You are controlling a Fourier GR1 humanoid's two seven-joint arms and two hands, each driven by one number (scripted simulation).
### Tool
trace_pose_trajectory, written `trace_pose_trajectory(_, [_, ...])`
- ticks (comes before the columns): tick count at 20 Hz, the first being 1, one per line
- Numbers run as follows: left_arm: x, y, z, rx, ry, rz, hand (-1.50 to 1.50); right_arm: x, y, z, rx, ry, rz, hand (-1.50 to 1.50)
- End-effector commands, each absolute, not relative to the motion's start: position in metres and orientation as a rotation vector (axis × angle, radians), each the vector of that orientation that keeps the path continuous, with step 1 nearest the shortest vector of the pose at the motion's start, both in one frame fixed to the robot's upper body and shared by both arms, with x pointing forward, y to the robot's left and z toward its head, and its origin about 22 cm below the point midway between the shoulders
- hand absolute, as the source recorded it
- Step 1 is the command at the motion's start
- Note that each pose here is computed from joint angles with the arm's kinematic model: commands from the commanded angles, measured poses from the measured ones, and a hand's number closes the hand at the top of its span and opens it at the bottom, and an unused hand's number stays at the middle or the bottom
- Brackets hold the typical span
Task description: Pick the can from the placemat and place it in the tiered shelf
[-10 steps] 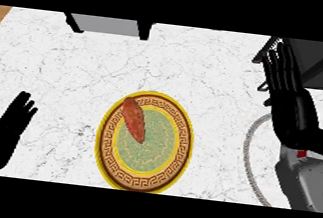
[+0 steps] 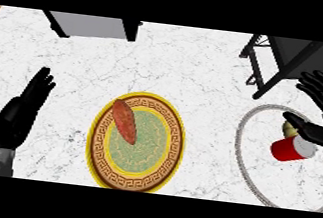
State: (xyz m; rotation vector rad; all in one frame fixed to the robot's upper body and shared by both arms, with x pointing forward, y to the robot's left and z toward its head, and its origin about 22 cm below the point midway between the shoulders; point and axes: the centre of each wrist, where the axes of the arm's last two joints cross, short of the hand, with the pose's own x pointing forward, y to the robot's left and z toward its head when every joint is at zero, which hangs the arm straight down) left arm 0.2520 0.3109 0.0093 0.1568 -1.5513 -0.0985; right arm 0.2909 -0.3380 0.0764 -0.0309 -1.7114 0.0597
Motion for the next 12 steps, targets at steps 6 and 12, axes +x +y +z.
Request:
trace_pose_trajectory(6, [0.272,0.239,0.015,0.095,-1.597,-0.240,0.00,0.247,-0.453,0.003,-0.565,-1.701,-0.208,-1.50])
trace_pose_trajectory(12, [0.279,0.244,0.022,0.102,-1.597,-0.269,0.00,0.237,-0.504,0.029,-0.267,-1.777,-0.058,-1.50])
